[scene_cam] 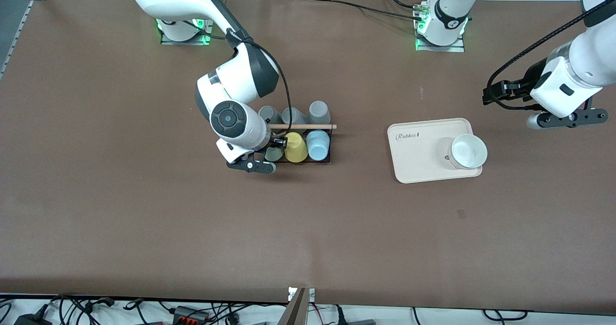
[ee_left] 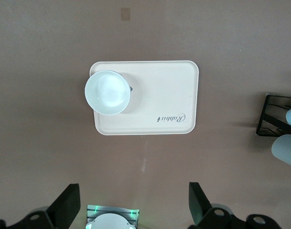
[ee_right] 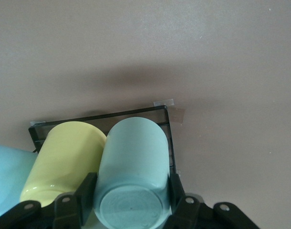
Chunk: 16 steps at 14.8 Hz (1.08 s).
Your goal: Hang scattered cups on rack with three cups
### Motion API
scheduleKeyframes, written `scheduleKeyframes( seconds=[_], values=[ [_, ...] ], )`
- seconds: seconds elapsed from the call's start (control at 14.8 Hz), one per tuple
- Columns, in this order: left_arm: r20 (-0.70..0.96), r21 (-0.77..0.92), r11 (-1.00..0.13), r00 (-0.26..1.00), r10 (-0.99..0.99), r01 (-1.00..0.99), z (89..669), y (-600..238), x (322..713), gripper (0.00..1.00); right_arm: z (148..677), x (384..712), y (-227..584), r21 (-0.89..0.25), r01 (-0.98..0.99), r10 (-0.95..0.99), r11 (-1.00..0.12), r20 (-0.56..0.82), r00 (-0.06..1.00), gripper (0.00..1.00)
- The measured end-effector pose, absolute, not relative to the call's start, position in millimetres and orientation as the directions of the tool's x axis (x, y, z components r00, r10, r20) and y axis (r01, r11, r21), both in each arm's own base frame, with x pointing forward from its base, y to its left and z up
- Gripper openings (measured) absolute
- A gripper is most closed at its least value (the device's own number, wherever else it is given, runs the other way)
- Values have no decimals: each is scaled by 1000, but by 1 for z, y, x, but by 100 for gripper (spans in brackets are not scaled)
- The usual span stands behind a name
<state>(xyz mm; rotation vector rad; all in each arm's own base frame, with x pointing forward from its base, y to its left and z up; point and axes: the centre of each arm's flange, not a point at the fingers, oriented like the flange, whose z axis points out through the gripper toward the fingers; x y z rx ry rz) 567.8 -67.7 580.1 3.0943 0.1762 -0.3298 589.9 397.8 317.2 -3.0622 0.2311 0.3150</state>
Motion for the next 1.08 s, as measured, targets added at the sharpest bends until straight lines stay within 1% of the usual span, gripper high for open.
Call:
scheduleKeyframes(
  seconds=[0.14, 0.2, 0.41, 0.47, 0.81, 1.08],
  values=[
    [-212, 13, -993, 971, 108, 114, 580, -68, 568, 100, 312, 590, 398, -35, -155, -145, -987, -211, 967, 65],
    [-212, 13, -993, 971, 108, 113, 580, -69, 568, 100, 310, 590, 398, -34, -157, -146, -987, -213, 966, 69],
    [-212, 13, -994, 971, 108, 113, 580, -69, 568, 100, 315, 593, 399, -43, -158, -147, -986, -203, 968, 95],
    [-212, 13, -994, 971, 108, 113, 580, -69, 568, 100, 323, 596, 399, -54, -160, -147, -986, -190, 971, 100],
    [-213, 13, -994, 971, 107, 112, 580, -69, 567, 100, 386, 622, 388, -102, -178, -166, -979, -120, 979, 100],
    [-213, 12, -994, 971, 107, 112, 580, -69, 567, 100, 430, 650, 325, -98, -211, -205, -973, -66, 977, 100]
  ],
)
